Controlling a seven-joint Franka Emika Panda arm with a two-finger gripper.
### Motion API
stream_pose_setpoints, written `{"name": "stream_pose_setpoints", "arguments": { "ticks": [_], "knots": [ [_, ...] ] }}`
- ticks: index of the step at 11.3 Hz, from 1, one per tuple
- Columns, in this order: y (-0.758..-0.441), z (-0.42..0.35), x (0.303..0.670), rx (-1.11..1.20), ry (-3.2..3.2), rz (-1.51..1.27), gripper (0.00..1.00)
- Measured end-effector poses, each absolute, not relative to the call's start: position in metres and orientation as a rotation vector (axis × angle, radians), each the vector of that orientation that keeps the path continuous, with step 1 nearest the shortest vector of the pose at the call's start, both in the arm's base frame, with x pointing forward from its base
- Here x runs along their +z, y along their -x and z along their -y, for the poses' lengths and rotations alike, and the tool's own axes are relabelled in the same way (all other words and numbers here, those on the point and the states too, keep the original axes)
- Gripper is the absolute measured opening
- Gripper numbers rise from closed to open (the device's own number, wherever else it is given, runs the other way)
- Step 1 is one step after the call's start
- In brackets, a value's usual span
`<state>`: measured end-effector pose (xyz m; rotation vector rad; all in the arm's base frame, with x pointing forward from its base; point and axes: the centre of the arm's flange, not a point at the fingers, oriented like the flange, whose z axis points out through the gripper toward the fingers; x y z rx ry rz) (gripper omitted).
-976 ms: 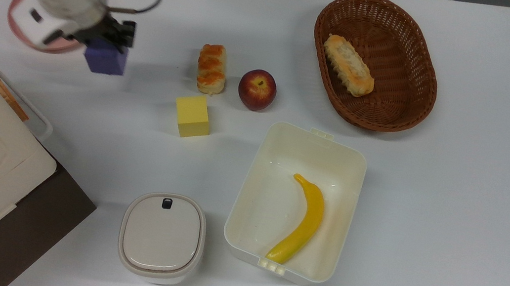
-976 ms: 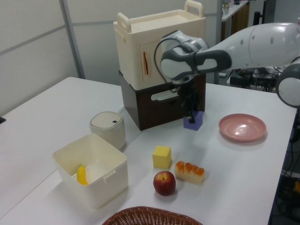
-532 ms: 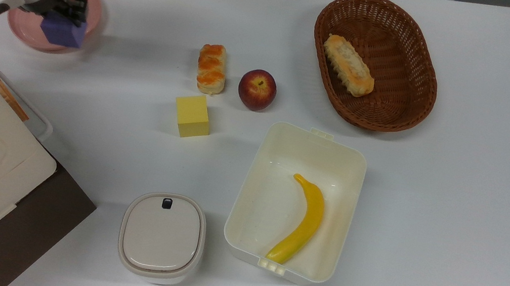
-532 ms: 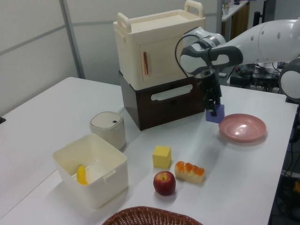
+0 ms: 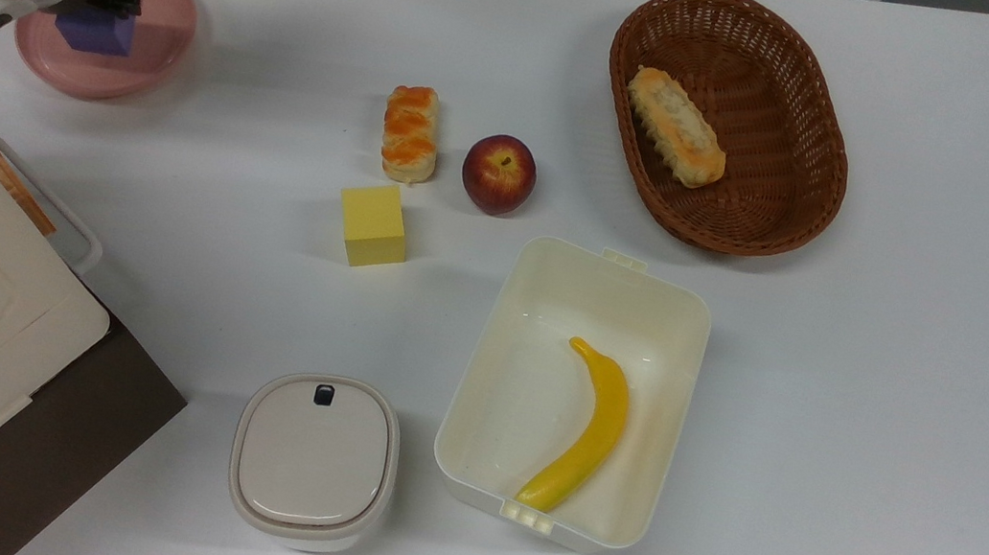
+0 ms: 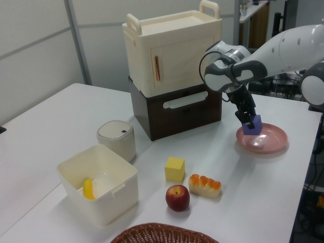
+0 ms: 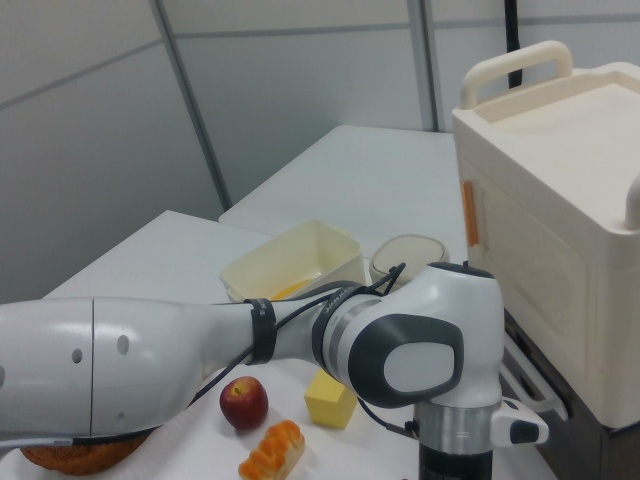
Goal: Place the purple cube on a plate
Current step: 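Carry the purple cube over the pink plate and lower it, then open the gripper to release the cube and raise it away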
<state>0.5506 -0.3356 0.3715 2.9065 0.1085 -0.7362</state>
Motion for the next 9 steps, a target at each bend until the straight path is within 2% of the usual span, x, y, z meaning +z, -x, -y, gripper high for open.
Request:
{"name": "stream_pose_setpoints", "arguments": {
  "ticks": [2,3,6,9],
  "knots": [
    [-0.550,0.336,0.370,-0.761,-2.878,-0.125,0.92],
    [-0.551,0.334,0.372,-0.765,-2.877,-0.127,1.00],
    [-0.559,0.320,0.411,-0.727,-2.881,-0.132,1.00],
    [-0.586,0.244,0.469,-0.603,-2.872,-0.275,1.00]
  ]
}}
